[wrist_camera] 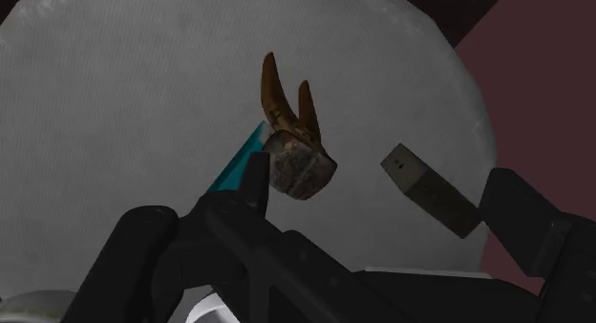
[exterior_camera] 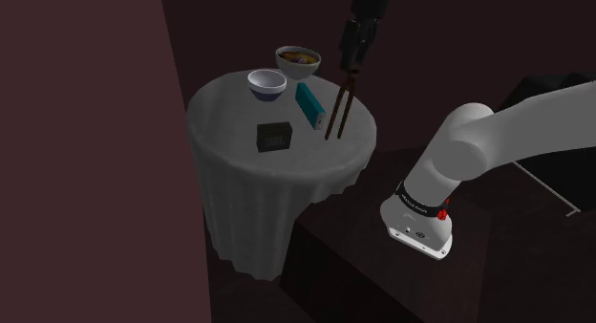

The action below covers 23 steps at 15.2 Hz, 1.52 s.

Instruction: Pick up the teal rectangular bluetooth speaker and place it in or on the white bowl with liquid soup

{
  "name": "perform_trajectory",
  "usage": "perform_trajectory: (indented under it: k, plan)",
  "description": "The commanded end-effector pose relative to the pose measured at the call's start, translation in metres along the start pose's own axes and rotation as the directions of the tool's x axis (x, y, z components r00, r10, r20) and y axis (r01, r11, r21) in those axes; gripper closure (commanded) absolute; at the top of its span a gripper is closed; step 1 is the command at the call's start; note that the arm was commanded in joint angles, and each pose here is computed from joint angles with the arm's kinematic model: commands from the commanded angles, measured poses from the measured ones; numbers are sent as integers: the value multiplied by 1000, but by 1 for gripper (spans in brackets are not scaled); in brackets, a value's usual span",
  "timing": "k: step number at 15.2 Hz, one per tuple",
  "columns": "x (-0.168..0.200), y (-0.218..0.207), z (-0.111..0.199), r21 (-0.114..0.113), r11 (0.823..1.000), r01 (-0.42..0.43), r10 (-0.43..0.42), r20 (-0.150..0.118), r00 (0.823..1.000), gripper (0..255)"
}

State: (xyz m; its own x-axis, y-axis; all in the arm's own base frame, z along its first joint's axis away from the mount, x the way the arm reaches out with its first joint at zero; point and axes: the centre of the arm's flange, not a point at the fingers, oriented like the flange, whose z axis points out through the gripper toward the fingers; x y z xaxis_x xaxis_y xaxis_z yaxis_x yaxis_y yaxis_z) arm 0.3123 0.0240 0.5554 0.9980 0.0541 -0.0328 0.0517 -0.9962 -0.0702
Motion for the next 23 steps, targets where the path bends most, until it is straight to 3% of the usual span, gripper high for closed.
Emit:
perform_trajectory:
  k: [1, 5, 9, 14, 20, 23]
  plan:
    - [0, 0, 0, 0, 1000, 0, 0, 0, 1000, 0]
    - [33, 14, 34, -12, 993, -121, 121, -25, 992, 0]
    - [66, 32, 67, -22, 970, -241, 240, -51, 969, 0]
    - [103, 61, 107, -29, 922, -386, 383, -86, 920, 0]
    - [144, 103, 153, -30, 836, -548, 540, -127, 832, 0]
    - [147, 107, 165, -30, 831, -555, 547, -129, 827, 0]
